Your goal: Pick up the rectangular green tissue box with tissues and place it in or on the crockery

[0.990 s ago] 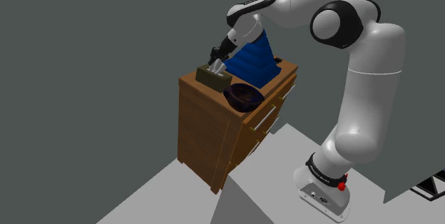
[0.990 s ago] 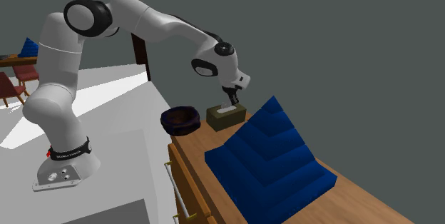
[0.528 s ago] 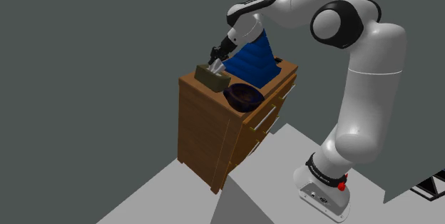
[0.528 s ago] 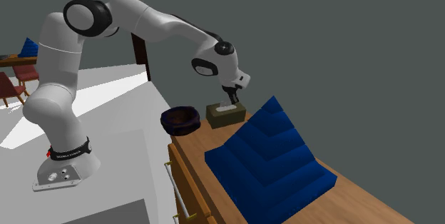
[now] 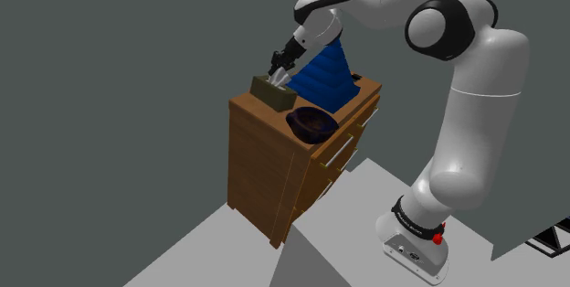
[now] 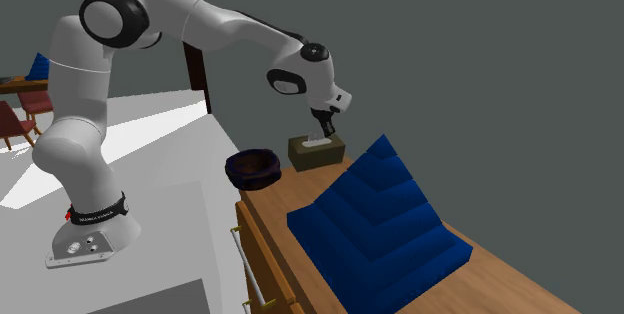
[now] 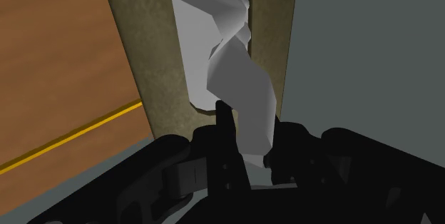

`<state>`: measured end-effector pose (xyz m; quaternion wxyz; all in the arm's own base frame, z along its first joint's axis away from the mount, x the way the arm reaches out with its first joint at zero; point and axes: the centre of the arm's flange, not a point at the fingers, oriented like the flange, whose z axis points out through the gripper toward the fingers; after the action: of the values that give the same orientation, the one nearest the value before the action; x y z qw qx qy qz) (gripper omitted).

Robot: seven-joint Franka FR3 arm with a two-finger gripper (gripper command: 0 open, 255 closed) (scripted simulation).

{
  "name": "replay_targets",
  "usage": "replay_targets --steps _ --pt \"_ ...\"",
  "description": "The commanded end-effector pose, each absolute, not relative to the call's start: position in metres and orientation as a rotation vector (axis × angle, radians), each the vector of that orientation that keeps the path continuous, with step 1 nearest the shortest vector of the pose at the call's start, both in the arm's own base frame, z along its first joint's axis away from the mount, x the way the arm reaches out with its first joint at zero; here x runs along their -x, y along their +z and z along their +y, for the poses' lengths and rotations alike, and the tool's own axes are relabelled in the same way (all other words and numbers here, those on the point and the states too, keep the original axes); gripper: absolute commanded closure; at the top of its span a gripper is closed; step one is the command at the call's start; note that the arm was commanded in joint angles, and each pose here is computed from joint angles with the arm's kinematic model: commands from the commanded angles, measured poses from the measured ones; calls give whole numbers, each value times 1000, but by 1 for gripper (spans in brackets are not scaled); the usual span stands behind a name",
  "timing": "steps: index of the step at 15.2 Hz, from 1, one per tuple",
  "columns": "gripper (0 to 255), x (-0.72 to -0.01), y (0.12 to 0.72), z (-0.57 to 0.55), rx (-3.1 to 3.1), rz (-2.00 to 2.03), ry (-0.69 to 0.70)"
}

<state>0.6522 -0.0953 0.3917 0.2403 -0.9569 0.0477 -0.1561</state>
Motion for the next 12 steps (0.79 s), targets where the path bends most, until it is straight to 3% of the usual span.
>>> replay_targets --steps 1,12 --pt "255 -652 403 -94 2618 131 -427" --pt "255 -652 461 -94 2618 131 -427"
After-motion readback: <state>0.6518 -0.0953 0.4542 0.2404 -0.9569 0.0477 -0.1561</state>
